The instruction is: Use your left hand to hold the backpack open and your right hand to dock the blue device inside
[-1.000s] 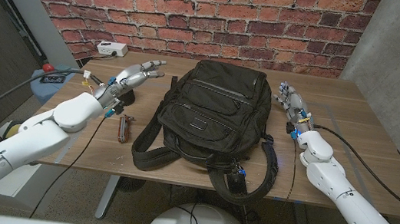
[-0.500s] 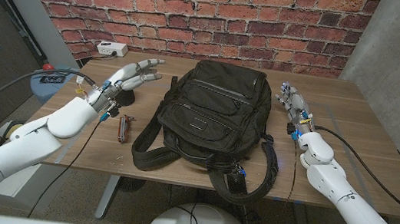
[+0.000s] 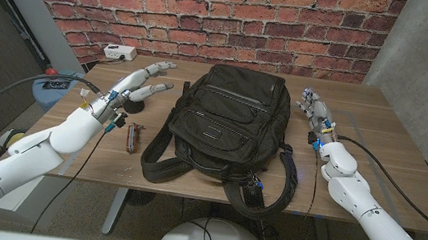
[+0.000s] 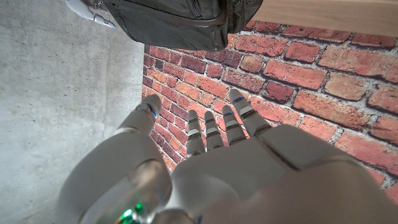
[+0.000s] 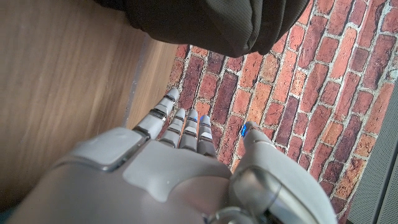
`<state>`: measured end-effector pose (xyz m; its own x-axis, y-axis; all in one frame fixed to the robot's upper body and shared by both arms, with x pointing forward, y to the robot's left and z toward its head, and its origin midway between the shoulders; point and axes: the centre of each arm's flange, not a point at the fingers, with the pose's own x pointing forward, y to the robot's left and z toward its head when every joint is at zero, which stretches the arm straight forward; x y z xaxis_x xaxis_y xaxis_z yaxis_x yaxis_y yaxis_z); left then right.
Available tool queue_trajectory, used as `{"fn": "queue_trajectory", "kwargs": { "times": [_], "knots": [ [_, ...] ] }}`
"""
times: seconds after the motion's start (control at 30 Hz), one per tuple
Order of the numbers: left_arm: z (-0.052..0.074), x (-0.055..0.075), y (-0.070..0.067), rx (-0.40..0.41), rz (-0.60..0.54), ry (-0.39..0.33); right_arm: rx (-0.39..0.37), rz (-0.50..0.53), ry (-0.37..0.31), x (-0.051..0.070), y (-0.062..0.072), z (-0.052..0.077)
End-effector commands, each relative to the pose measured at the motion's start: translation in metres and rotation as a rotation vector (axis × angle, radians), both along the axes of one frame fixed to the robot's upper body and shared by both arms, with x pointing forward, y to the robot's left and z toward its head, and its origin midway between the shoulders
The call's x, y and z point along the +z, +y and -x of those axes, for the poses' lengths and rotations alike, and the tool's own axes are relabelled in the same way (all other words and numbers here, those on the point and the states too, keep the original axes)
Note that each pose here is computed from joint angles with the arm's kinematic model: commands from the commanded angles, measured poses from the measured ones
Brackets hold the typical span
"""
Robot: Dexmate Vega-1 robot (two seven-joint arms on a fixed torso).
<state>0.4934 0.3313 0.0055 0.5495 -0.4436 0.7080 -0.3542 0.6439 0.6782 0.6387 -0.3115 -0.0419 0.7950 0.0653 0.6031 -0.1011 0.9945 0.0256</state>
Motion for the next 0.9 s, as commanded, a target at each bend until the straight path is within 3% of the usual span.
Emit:
{"fn": "queue_trajectory", "kwargs": {
  "times": [0.03, 0.43, 0.9],
  "knots": [
    [0.008, -0.002, -0.005, 0.028, -0.112, -0.046, -0.017, -0.021, 0.004, -0.004, -0.008, 0.001],
    [0.021, -0.008, -0.007, 0.057, -0.236, -0.041, -0.019, -0.033, 0.004, -0.008, -0.012, 0.003],
    [0.035, -0.011, -0.013, 0.119, -0.371, -0.160, -0.019, -0.060, -0.015, -0.007, -0.017, 0.005]
  ]
}}
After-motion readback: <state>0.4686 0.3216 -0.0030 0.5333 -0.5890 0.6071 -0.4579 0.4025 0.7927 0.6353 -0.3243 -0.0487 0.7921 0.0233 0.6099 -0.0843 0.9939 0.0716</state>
